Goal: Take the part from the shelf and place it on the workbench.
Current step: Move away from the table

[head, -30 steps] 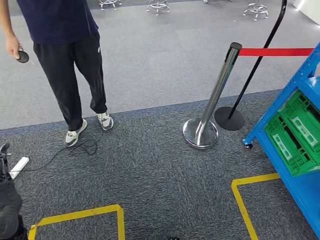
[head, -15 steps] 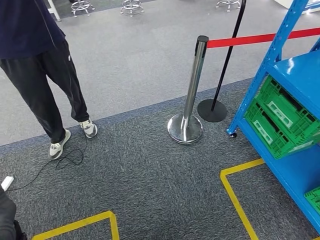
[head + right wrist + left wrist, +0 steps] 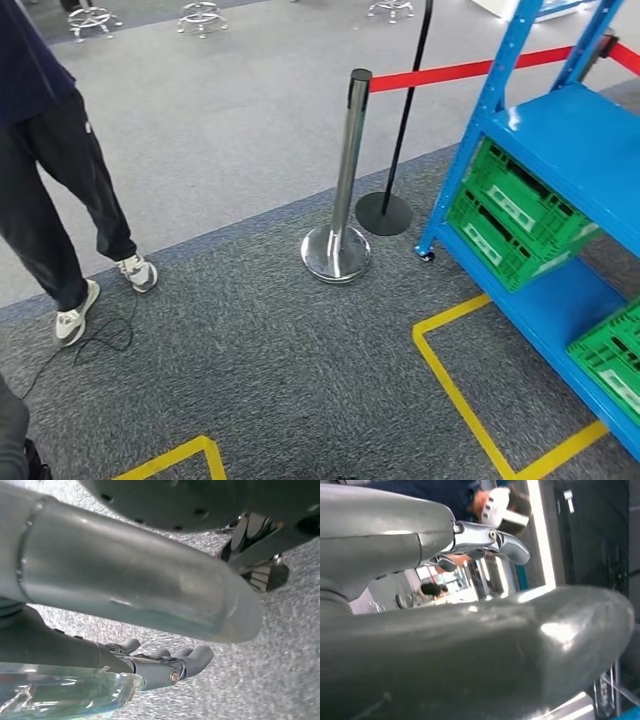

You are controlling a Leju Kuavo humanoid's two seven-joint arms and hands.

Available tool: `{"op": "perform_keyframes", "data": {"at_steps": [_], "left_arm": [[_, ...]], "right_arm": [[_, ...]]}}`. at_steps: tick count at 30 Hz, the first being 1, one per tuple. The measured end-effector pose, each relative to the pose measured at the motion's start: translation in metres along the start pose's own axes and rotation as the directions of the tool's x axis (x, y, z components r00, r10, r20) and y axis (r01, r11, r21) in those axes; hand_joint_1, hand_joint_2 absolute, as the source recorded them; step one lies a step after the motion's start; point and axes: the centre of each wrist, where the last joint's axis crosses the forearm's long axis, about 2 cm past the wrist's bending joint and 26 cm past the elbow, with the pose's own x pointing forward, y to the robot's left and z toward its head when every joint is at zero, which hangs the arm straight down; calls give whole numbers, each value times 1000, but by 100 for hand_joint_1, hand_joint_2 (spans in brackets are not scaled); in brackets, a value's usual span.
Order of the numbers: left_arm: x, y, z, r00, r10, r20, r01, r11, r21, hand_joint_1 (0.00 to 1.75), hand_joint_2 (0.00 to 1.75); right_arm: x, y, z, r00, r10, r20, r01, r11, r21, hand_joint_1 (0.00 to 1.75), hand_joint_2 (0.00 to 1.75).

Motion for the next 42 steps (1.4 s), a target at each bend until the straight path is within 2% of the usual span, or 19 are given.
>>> {"op": "perform_keyframes", "data": {"at_steps": [21, 28, 36, 42], "left_arm": [[2, 1, -2, 999, -21, 27, 21, 1000, 16, 0, 0], [6, 2, -3, 998, 27, 64, -30, 998, 47, 0, 0], [-5, -10, -3, 978, 196, -77, -197, 980, -16, 0, 0], [-27, -12, 10, 944, 271, -190, -268, 962, 46, 0, 0]], "right_arm": [[2, -1, -1, 1000, 6, -2, -6, 1000, 1, 0, 0], [0, -1, 0, 1000, -9, 4, 9, 1000, -1, 0, 0], [2, -15, -3, 998, -47, 33, 47, 999, -2, 0, 0], [6, -19, -4, 995, -90, 52, 91, 996, -16, 0, 0]]}}
